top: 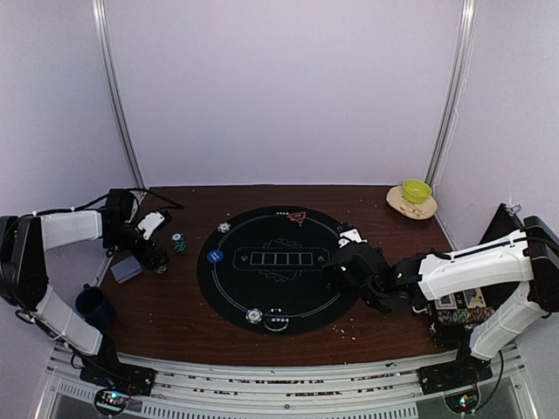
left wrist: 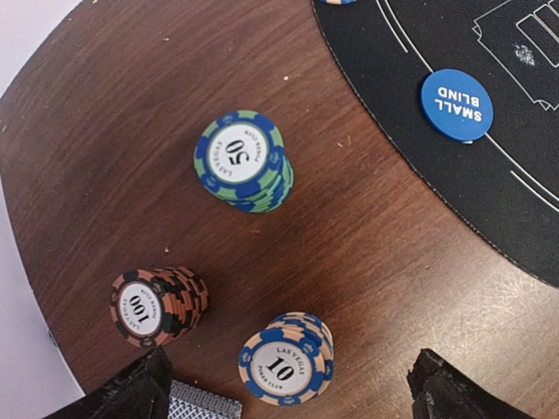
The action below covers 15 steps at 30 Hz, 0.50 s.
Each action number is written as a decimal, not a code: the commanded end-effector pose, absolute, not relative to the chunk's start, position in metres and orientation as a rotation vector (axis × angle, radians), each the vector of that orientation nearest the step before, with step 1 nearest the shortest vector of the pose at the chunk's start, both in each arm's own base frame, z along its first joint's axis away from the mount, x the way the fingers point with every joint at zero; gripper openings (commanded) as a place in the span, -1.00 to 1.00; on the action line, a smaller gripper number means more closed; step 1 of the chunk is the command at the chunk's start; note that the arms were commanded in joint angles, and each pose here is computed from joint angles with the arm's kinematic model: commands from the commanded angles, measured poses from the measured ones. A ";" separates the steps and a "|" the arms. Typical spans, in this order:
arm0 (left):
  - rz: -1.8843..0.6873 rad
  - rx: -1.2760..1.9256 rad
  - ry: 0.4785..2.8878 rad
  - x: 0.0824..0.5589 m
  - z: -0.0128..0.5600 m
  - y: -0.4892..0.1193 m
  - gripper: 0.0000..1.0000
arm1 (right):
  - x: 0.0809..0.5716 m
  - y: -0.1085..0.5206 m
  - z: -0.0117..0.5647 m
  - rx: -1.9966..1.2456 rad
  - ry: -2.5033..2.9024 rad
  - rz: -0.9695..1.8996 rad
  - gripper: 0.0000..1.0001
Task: Distribute texas hold em gaming equipment
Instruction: Pick up the pile of poker chips from the pile of poker chips.
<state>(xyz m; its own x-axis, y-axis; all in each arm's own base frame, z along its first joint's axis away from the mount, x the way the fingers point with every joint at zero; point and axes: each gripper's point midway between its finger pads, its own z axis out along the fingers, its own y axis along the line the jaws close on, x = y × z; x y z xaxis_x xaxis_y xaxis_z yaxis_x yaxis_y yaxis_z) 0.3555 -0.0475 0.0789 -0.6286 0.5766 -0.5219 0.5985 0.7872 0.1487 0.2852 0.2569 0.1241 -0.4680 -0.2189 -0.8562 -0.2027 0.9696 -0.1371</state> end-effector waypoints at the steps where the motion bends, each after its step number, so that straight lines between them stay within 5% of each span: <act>1: -0.058 0.848 2.373 0.370 0.090 -0.048 0.95 | 0.286 0.260 0.128 -0.303 2.066 -0.029 1.00; 15: -0.044 0.844 2.422 0.368 0.072 -0.039 0.85 | 0.285 0.261 0.130 -0.304 2.065 -0.025 1.00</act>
